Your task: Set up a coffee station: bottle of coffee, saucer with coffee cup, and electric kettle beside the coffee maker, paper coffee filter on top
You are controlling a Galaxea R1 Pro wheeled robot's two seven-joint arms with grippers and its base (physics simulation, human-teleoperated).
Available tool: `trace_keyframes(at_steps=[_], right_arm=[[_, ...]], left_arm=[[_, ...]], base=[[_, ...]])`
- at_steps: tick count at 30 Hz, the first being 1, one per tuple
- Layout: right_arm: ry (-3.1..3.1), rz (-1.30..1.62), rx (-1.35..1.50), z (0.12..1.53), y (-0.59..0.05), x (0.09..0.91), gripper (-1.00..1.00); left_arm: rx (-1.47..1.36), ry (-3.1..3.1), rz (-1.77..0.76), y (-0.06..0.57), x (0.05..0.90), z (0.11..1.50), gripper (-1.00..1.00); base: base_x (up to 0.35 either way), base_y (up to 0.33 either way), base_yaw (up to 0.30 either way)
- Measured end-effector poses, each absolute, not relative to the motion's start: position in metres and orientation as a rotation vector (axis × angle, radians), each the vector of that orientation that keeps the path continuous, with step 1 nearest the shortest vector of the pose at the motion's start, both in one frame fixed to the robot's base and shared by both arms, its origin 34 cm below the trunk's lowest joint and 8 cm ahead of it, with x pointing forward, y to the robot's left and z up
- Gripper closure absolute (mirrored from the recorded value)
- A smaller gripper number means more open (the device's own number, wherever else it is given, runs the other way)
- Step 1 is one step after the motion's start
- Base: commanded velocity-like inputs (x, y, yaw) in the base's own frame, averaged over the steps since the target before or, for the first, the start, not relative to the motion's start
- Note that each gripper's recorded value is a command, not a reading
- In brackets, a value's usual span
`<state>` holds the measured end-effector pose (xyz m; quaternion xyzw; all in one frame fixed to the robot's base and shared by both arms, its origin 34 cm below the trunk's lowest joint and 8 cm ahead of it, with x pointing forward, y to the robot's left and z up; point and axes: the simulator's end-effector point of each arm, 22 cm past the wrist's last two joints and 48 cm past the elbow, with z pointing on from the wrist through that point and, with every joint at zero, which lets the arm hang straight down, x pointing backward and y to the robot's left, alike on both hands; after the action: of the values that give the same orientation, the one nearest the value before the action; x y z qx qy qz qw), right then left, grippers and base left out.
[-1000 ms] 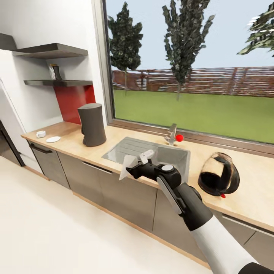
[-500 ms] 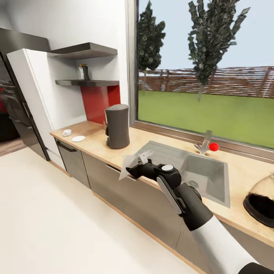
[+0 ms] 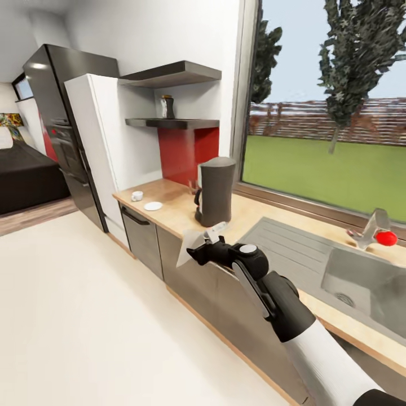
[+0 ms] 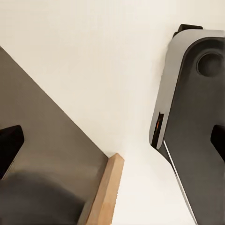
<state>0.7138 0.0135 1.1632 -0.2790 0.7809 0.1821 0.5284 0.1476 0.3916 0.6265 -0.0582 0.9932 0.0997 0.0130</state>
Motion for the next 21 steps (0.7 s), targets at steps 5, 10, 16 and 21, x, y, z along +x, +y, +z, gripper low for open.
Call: trace_keyframes(at_steps=[5, 10, 16, 21], right_arm=[[1.866, 0.435, -0.667, 1.1627, 0.0136, 0.7136, 1.00], [1.866, 0.435, -0.668, 1.1628, 0.0137, 0.7134, 1.00], [1.866, 0.435, -0.668, 1.1628, 0.0138, 0.7134, 1.00], [1.865, 0.435, -0.668, 1.1631, 0.0139, 0.7133, 1.00]], left_arm=[[-0.181, 3.095, 0.308, 0.3902, 0.1477, 0.6262, -1.00], [-0.181, 3.094, 0.307, 0.3903, 0.1477, 0.6263, -1.00], [-0.182, 3.094, 0.307, 0.3902, 0.1477, 0.6263, -1.00], [-0.183, 3.094, 0.306, 0.3901, 0.1477, 0.6262, -1.00]], base=[[0.242, 0.255, 0.279], [0.278, 0.210, 0.279], [0.306, 0.158, 0.279], [0.308, 0.180, 0.279]])
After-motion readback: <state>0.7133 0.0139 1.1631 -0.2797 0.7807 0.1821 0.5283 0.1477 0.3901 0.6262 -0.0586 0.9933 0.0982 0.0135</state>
